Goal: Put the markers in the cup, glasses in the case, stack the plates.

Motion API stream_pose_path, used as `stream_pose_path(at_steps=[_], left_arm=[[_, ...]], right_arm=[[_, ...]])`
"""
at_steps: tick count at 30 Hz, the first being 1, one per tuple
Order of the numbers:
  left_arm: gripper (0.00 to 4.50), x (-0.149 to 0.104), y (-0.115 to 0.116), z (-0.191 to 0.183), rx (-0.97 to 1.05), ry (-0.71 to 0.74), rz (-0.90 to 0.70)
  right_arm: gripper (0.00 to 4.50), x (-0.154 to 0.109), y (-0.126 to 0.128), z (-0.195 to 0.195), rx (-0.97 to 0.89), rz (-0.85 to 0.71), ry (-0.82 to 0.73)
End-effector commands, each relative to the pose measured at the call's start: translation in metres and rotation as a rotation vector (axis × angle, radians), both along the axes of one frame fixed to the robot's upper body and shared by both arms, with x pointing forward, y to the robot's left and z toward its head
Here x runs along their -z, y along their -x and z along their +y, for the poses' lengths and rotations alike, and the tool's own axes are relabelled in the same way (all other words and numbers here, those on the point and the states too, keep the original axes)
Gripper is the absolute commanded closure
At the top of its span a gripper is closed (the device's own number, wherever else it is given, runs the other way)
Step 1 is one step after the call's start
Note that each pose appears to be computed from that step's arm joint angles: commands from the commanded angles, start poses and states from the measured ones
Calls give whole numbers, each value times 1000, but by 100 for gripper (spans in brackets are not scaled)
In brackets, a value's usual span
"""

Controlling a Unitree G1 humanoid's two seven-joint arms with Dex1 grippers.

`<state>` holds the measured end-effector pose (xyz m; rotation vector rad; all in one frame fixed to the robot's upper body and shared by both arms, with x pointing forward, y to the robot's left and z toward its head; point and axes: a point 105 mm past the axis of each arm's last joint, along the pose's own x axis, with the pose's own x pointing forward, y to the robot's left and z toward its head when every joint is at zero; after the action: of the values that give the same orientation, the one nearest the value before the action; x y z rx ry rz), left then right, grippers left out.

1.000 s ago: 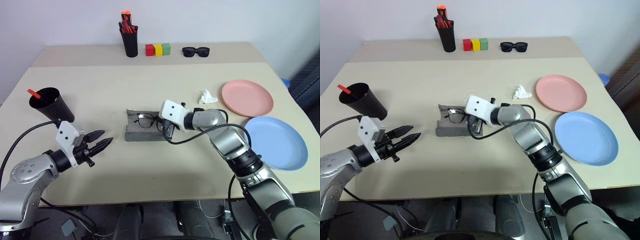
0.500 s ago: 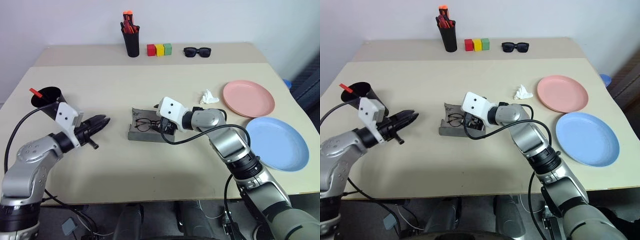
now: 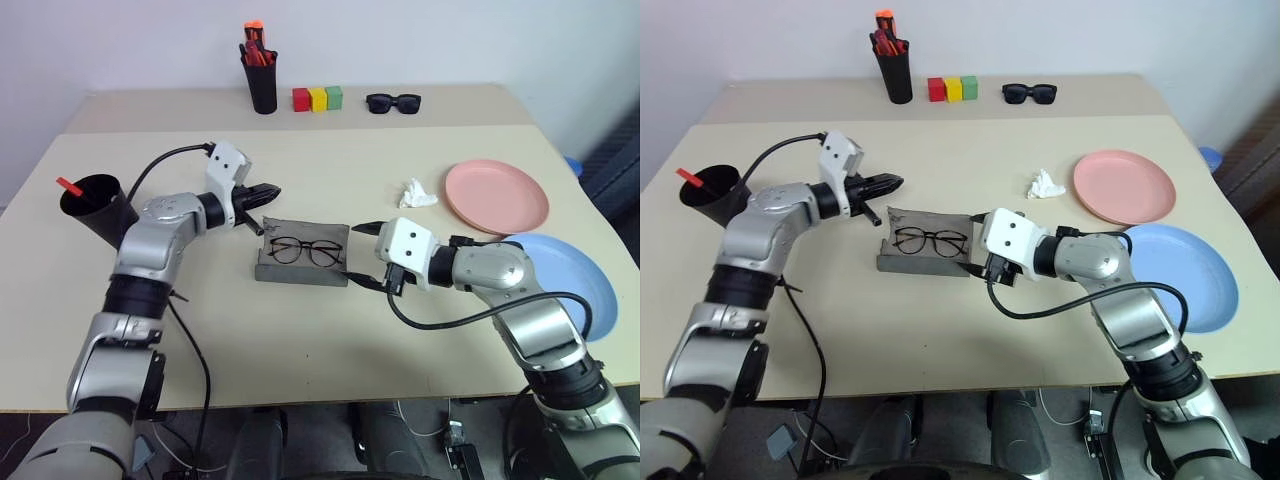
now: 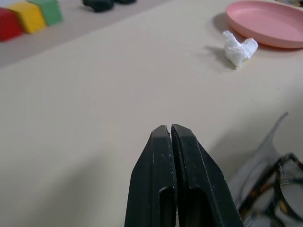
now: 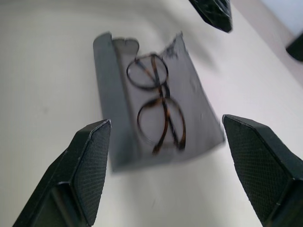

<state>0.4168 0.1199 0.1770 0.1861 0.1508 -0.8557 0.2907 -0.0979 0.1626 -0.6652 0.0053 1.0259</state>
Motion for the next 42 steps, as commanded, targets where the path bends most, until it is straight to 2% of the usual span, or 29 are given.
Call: stream_pose_path(at_steps=[1,5,10,16,24,29,33,35,37,42], left_arm=[[445,-2,-5,-9,83,-66,7],[445,8,-4,-21,192,-127,93],[445,23,7,-19,318,-210,124],[445,25,24,-12,415,-203,136],[445,39,64,-1,482,-256,109],[445,42,84,4,470,-262,78],[445,15,79,5,345,-80,-53],[445,5,85,6,315,-12,-84],[445,0,93,6,298,24,-102],[445,-2,112,2,269,58,-104]], right_arm=[[69,-13,13,-10,9,-41,-23],[69,-9,28,-18,36,-1,-51],[69,-11,28,-19,70,-15,-63],[69,-11,25,-19,85,-24,-66],[69,-11,11,-24,113,-43,-53],[69,-9,-10,-45,229,-21,-20],[69,-8,-46,-95,491,-71,87],[69,-3,-61,-121,609,-87,154],[69,4,-72,-139,676,-101,224],[69,17,-104,-174,837,-123,290]])
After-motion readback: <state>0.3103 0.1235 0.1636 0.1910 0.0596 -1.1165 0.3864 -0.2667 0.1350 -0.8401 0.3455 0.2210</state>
